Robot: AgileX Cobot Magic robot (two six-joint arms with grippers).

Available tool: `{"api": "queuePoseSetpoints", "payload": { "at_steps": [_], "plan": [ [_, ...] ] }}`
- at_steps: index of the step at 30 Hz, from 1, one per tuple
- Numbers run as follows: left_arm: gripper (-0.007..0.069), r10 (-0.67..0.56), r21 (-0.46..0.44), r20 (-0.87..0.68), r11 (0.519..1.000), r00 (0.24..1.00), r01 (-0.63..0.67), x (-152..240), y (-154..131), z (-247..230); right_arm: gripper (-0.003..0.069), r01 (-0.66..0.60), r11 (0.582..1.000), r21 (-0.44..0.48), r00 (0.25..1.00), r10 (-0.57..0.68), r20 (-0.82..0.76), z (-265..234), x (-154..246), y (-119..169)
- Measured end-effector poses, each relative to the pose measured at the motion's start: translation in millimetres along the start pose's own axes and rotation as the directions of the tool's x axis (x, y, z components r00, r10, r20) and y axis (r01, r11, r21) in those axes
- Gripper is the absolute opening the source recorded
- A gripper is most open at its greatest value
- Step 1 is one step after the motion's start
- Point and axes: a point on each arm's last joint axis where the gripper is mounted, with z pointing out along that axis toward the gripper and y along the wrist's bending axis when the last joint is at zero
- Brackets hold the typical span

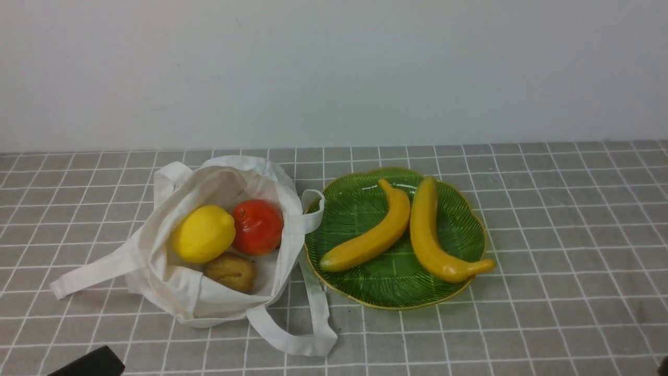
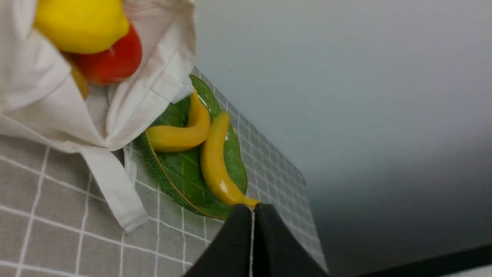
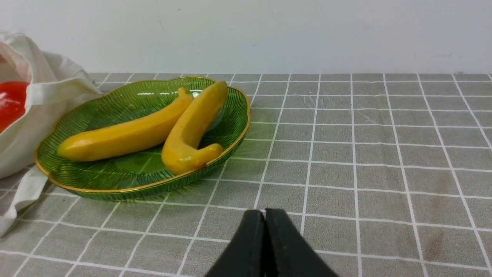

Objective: Take the fruit out of the bag on the grey coffee tablecloth and place them on the plate.
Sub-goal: 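Reach into the bag and grasp the lemon with the left gripper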

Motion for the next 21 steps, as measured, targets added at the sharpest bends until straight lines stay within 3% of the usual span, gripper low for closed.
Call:
{"api": "queuePoseSetpoints", "payload": {
  "at_steps": [2, 5, 7, 11, 16, 21],
  "plan": [
    [-0.0008, 0.084, -0.063, -0.108, 0.994, 0.991, -0.091, -10, -9, 6, -0.0015, 0.0, 1.0, 0.0, 1.0, 0.0, 0.0, 0, 0, 0],
    [-0.0008, 0.204, -0.184, -0.377, 0.939, 0.904, -0.289, -29, -15, 25, -0.0015, 0.0, 1.0, 0.0, 1.0, 0.0, 0.0, 0, 0, 0],
    [-0.0008, 0.24, -0.24, -0.574, 0.865, 0.783, -0.441, -44, -13, 39, -0.0015, 0.0, 1.0, 0.0, 1.0, 0.0, 0.0, 0, 0, 0],
    [-0.0008, 0.181, -0.286, -0.755, 0.774, 0.63, -0.565, -77, -6, 75, -0.0015, 0.0, 1.0, 0.0, 1.0, 0.0, 0.0, 0, 0, 0],
    [-0.0007, 0.149, -0.271, -0.814, 0.757, 0.561, -0.594, -105, -12, 118, -0.0015, 0.0, 1.0, 0.0, 1.0, 0.0, 0.0, 0, 0, 0],
    [-0.0006, 0.246, -0.155, -0.845, 0.737, 0.474, -0.658, -109, -36, 176, -0.0015, 0.0, 1.0, 0.0, 1.0, 0.0, 0.0, 0, 0, 0]
  ]
}}
